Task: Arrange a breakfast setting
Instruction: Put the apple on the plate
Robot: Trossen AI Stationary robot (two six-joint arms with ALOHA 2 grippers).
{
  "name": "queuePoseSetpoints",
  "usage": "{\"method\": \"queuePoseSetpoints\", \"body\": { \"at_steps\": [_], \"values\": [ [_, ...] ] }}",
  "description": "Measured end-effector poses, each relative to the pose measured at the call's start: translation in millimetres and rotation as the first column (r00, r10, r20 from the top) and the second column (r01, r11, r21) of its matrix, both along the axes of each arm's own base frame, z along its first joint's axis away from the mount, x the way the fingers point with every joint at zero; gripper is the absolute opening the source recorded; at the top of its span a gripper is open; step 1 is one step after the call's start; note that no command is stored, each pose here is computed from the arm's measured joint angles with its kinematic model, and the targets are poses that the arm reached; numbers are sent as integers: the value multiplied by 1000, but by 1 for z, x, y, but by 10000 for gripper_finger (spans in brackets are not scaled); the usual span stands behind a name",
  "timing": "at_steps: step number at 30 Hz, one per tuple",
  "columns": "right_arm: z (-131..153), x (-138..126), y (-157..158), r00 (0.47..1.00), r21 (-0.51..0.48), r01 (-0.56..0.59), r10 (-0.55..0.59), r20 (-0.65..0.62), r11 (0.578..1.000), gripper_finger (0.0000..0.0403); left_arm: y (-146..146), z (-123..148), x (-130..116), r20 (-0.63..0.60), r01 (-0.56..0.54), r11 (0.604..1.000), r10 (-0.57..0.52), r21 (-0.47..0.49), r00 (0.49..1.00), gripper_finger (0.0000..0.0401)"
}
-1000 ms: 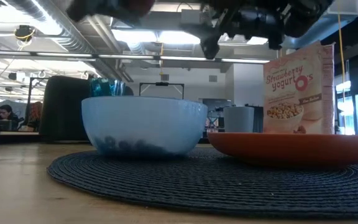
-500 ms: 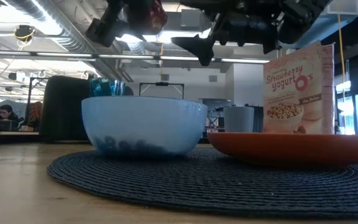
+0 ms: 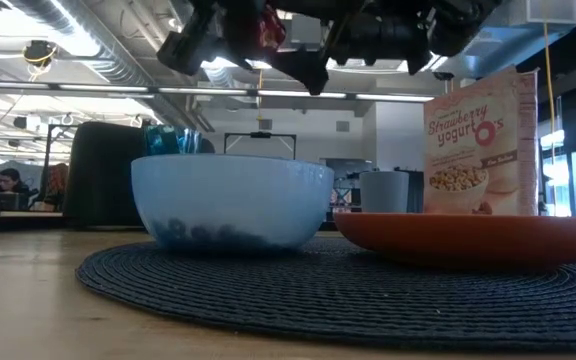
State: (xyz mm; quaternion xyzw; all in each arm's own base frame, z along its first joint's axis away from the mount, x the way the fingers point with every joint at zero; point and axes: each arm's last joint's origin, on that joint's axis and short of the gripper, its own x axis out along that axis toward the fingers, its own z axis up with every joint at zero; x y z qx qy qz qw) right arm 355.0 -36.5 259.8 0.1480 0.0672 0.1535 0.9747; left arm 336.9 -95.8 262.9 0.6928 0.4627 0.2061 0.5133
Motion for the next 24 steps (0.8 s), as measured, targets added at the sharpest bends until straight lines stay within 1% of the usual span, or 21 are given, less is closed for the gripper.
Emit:
{"method": "queuePoseSetpoints", "body": {
  "at_steps": [4,11,17,20,24],
  "values": [
    [5,6,1,999,15,-13,14,-41,1000,386,7,0,3,-14,-2,1000,2,-9,1000,306],
    [4,17,5,998,26,-31,33,-54,999,386,12,4,8,-2,-2,1000,2,-8,1000,306],
    [0,19,5,998,13,-1,2,-60,1000,384,13,5,11,8,17,999,-16,-30,1000,306],
    [0,19,5,998,10,7,-6,-57,1000,367,14,5,11,6,13,999,-13,-29,1000,306],
    [0,19,5,998,10,9,-9,-55,1000,327,14,5,11,4,11,1000,-11,-26,1000,306]
  ]
}}
